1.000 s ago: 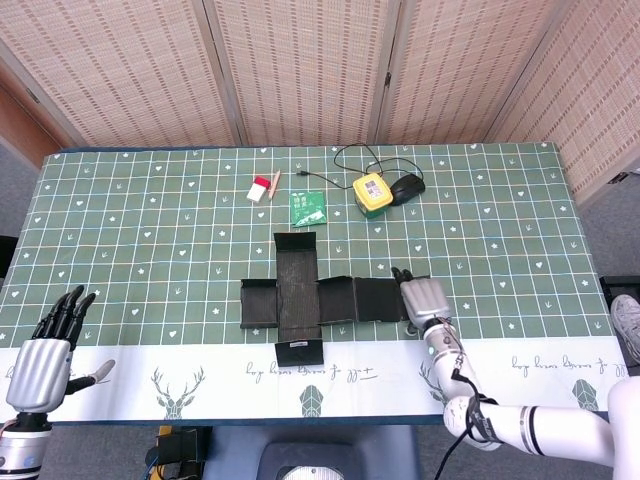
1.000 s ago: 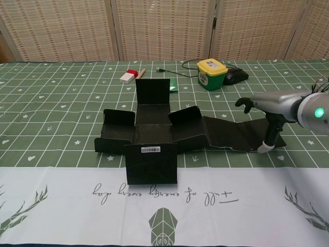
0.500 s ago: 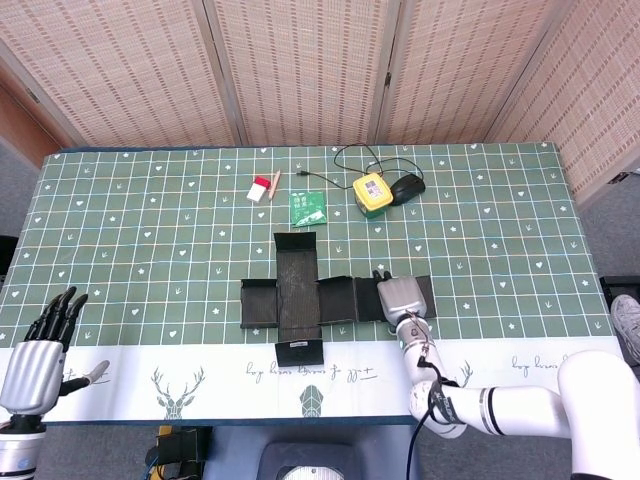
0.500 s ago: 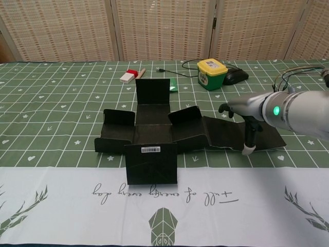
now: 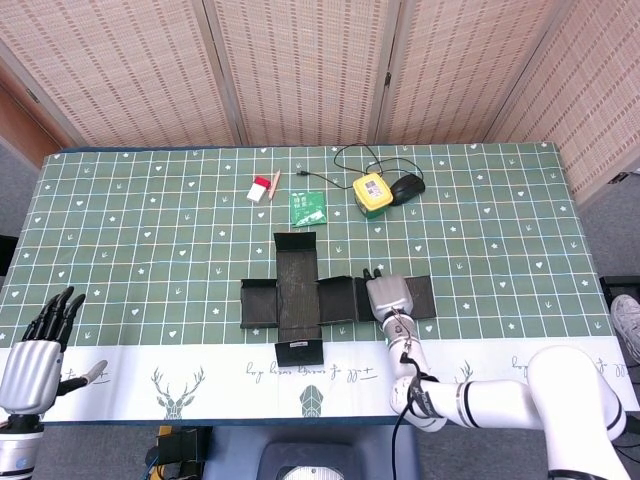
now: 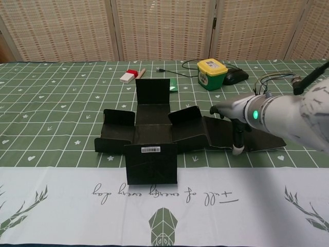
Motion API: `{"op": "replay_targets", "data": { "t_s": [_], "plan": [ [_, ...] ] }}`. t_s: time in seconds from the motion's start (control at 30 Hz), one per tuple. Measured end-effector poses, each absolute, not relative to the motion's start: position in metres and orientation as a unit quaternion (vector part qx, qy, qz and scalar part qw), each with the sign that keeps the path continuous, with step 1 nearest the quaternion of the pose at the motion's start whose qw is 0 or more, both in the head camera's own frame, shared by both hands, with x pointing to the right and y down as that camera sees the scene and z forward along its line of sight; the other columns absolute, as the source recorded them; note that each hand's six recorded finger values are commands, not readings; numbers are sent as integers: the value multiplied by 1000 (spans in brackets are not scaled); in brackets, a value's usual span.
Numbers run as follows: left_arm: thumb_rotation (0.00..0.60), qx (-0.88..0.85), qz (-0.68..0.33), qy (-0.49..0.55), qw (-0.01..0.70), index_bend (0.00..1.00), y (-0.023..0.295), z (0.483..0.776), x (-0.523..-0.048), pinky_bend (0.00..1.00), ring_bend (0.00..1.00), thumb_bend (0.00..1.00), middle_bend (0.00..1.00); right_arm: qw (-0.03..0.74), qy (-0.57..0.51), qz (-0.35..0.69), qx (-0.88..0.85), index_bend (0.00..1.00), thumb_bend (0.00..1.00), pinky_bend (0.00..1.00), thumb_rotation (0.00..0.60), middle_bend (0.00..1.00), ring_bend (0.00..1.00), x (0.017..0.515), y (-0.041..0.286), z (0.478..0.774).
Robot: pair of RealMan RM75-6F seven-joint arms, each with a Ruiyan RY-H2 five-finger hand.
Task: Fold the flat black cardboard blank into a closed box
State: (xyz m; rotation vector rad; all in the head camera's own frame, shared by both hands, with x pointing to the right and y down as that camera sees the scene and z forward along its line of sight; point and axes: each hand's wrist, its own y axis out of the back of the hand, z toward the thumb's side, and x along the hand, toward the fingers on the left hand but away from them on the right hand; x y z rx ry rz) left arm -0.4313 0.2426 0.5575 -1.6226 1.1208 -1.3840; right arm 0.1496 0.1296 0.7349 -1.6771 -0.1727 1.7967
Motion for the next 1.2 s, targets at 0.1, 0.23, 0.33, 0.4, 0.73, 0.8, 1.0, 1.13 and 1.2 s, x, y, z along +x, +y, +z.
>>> {"op": "replay_targets", "data": {
  "t_s": [0.1,0.23,0.33,0.4,0.73,0.8,1.0,1.13,1.2],
  "plan": [
    [600,-628,-537,435,358,33,243,557,-432,193,42,42,0,336,-63,687,-641,36,49,860,600,112,734,146,130,738],
    [600,-626,-539,436,357,33,243,557,-435,193,42,42,0,342,-59,685,-640,36,48,860,600,117,734,140,130,740],
    [600,-627,-539,436,356,33,243,558,-435,194,42,42,0,346,-60,682,-641,39,73,860,600,137,734,138,131,740],
    [600,-629,-537,435,356,35,243,559,-435,194,45,42,0,349,-61,680,-642,69,112,860,600,170,737,137,131,740],
    [600,-648,-518,425,362,203,224,576,-433,472,562,42,180,344,-91,656,-665,166,186,860,600,270,773,133,131,737],
    [600,-658,-516,414,360,212,219,584,-431,550,625,42,203,344,-96,650,-671,168,186,860,600,273,774,132,130,735],
    [600,-681,-511,374,368,124,196,609,-431,592,650,42,138,348,-94,637,-681,168,186,859,600,273,774,132,132,730],
    [600,-691,-503,352,382,20,181,626,-429,615,628,42,39,348,-94,635,-684,167,187,859,600,273,774,131,133,729],
    [600,-696,-501,336,389,1,175,638,-425,617,608,42,9,347,-94,635,-684,168,187,859,600,273,774,131,133,729]
  ]
}}
